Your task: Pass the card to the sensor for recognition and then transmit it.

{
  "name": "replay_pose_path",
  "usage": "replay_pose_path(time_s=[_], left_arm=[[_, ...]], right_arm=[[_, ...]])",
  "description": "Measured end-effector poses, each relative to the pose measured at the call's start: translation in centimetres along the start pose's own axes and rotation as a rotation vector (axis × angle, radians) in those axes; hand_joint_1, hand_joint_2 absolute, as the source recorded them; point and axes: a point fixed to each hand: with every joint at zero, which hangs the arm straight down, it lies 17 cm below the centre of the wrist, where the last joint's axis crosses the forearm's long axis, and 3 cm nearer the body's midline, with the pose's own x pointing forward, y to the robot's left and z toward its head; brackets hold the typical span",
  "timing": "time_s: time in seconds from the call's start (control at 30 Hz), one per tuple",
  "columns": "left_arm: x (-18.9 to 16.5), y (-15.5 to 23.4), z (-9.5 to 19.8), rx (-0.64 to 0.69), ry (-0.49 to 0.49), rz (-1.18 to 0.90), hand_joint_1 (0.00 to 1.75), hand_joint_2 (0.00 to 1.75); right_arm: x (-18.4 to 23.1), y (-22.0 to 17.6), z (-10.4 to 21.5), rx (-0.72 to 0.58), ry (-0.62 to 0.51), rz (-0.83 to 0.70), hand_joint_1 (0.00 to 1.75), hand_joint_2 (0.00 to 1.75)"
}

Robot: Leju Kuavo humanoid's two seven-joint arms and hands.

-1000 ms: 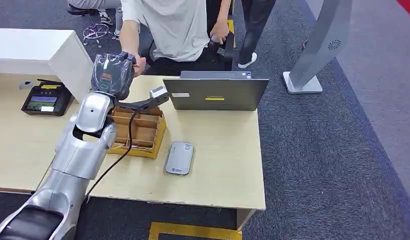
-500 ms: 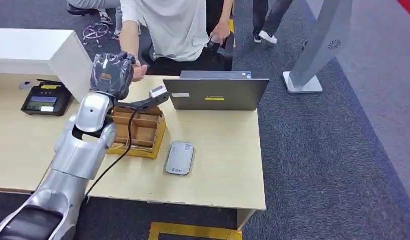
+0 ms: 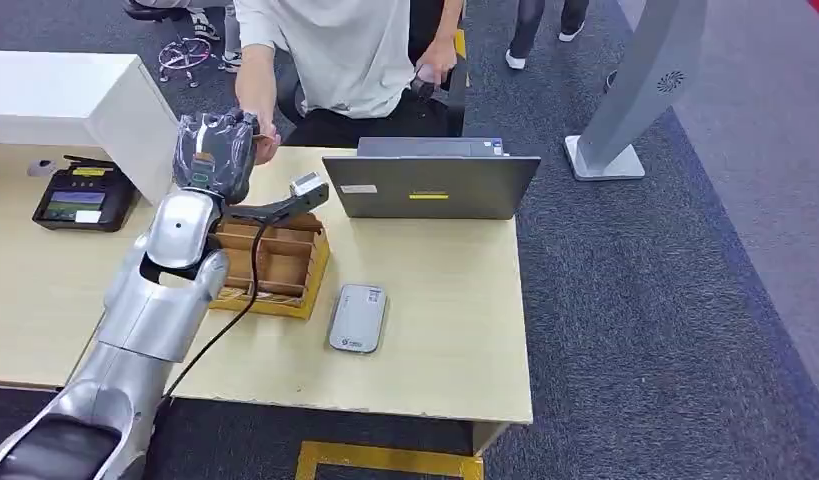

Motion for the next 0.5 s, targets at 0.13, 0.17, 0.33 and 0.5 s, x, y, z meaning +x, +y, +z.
replay_pose_path(time_s=[0.13, 0.17, 0.33, 0.5], left_arm=[[0.0, -0.2, 0.2, -0.005, -0.001, 0.0, 1.75, 1.75], [0.0, -0.4, 0.2, -0.007, -0.001, -0.001, 1.75, 1.75], [0.1, -1.2, 0.8, -0.025, -0.003, -0.001, 1.75, 1.75], [-0.1, -1.7, 1.1, -0.036, 0.01, -0.003, 0.0, 1.75]], right_arm=[[0.0, 0.0, 0.0, 0.0, 0.0, 0.0, 0.0, 0.0], [0.0, 0.0, 0.0, 0.0, 0.0, 0.0, 0.0, 0.0], [-0.2, 0.0, 0.0, 0.0, 0.003, 0.0, 0.0, 0.0], [-0.5, 0.0, 0.1, 0.0, 0.008, 0.0, 0.0, 1.75]])
